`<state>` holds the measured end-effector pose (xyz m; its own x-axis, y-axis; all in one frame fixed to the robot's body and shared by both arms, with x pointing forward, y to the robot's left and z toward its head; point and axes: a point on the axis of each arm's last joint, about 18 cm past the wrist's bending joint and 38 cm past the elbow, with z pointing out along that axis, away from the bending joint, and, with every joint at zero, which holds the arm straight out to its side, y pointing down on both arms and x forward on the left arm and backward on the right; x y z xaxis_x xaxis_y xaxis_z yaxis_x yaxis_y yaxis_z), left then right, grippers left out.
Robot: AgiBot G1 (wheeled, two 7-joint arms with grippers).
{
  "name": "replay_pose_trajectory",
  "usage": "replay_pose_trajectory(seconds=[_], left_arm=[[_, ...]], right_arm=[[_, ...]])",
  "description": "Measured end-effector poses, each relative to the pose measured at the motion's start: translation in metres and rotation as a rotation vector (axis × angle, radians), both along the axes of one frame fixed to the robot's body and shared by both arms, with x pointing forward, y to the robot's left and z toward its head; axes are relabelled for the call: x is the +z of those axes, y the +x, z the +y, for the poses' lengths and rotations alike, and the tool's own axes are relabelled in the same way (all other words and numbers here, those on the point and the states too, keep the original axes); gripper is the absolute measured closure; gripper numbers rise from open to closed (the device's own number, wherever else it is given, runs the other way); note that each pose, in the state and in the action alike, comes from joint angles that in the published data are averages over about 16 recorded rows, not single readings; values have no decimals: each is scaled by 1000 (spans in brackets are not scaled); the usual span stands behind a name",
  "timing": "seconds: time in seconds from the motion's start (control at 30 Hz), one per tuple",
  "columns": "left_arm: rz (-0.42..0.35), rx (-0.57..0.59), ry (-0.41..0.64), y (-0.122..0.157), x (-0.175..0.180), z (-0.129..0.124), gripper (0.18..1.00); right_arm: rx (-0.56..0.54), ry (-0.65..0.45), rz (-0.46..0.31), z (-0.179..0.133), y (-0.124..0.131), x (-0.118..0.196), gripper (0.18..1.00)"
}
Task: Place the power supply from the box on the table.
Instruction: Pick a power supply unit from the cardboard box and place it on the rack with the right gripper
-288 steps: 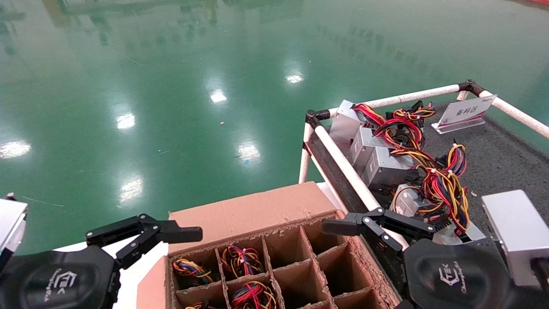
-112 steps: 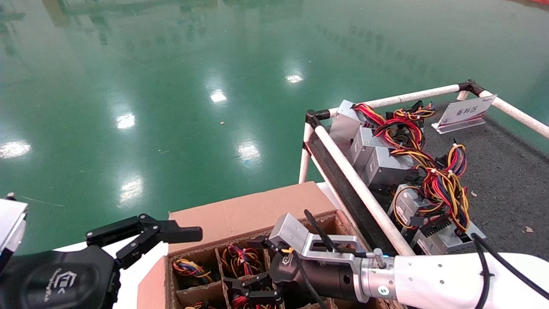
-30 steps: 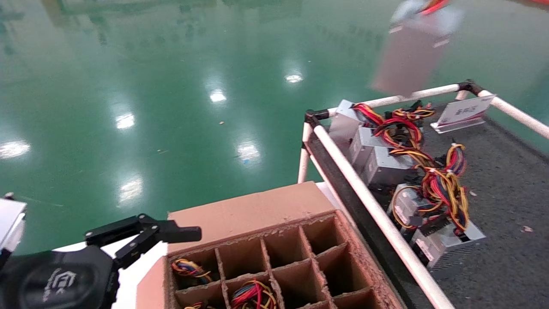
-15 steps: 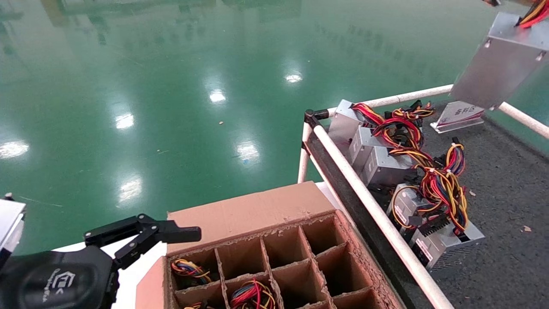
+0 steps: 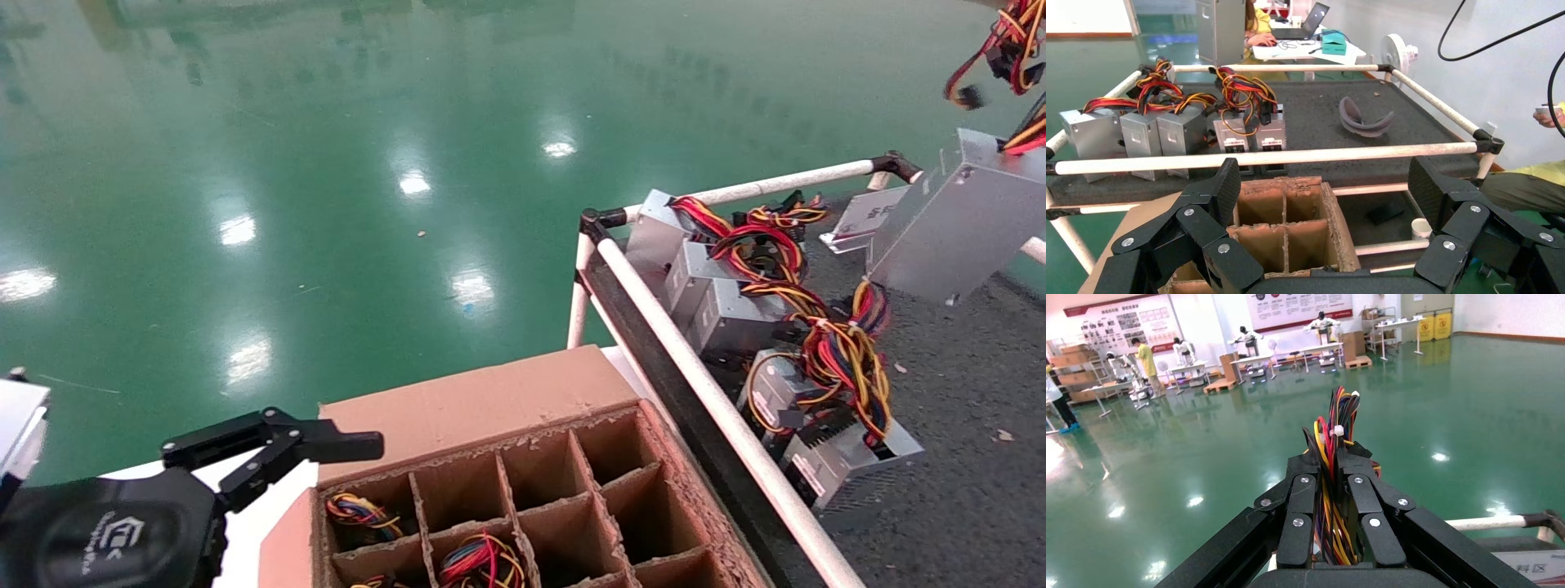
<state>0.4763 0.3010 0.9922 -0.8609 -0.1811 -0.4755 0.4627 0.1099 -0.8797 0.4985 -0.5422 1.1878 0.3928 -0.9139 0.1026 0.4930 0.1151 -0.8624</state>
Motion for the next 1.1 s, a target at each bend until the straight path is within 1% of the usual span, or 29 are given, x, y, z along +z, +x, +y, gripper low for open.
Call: replay_pose_trajectory(seconds=[0.27, 0.57, 0.87, 1.1], left_arm=[[0, 0, 0, 0, 0, 0, 184], [0, 0, 0, 0, 0, 0, 184], [0, 0, 0, 0, 0, 0, 184], [0, 0, 0, 0, 0, 0, 184]], right_arm=[[-23, 18, 15, -11, 7, -10, 961], [-46, 7, 49, -16, 25, -28, 961], [-45, -20, 96, -12, 44, -53, 961], [-34, -39, 131, -3, 64, -73, 961]])
